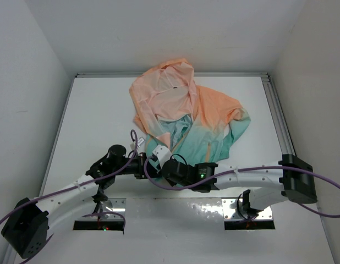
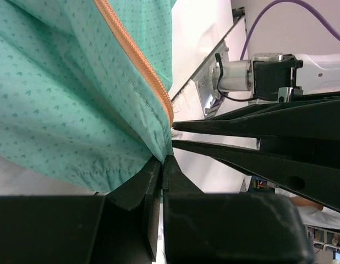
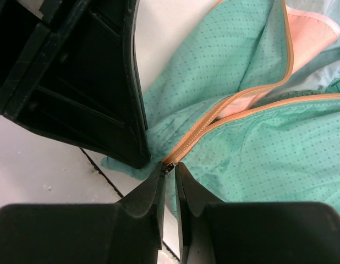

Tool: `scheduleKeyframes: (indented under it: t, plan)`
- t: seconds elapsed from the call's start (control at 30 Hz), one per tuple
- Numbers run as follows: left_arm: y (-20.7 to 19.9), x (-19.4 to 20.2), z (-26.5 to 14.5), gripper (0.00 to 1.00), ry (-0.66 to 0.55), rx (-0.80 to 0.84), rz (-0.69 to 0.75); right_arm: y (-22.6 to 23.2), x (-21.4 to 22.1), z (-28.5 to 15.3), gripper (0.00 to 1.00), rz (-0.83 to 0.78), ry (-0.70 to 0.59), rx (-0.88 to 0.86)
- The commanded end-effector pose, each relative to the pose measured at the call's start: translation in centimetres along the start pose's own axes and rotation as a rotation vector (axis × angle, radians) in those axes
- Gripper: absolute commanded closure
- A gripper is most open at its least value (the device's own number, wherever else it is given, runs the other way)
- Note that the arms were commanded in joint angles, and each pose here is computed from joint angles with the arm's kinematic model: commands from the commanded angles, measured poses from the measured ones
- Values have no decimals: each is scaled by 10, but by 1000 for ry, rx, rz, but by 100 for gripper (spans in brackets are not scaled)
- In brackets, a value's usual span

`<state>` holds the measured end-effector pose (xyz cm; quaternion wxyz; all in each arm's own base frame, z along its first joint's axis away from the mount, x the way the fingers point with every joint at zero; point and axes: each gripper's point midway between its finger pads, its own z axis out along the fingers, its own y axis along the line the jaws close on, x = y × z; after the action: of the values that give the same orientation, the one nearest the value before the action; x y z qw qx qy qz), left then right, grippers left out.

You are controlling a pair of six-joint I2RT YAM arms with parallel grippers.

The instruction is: Zip up the jacket

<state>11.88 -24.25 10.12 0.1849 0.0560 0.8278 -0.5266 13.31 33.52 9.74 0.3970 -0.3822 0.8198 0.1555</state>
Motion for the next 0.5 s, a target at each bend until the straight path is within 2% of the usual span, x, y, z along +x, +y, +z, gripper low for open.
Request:
scheduleKeyframes:
  t: [0.0,0.13,0.27,0.3,0.47]
  plan:
    - [-11,0,-1,100,4,46,20,5,-4,-1,87,32,-24,-23]
    - [-10,1,-1,100,6,46,20,1,-5,-5,86,41,-39,-17]
    - [-10,1,-1,100,7,45,22,2,-2,-10,80,40,-30,-32]
    - [-9,2,-1,100,8,45,22,1,-3,-12,75,47,-37,-37]
    - [-6,5,-1,100,14,40,19,13,-1,-18,76,62,-59,-127]
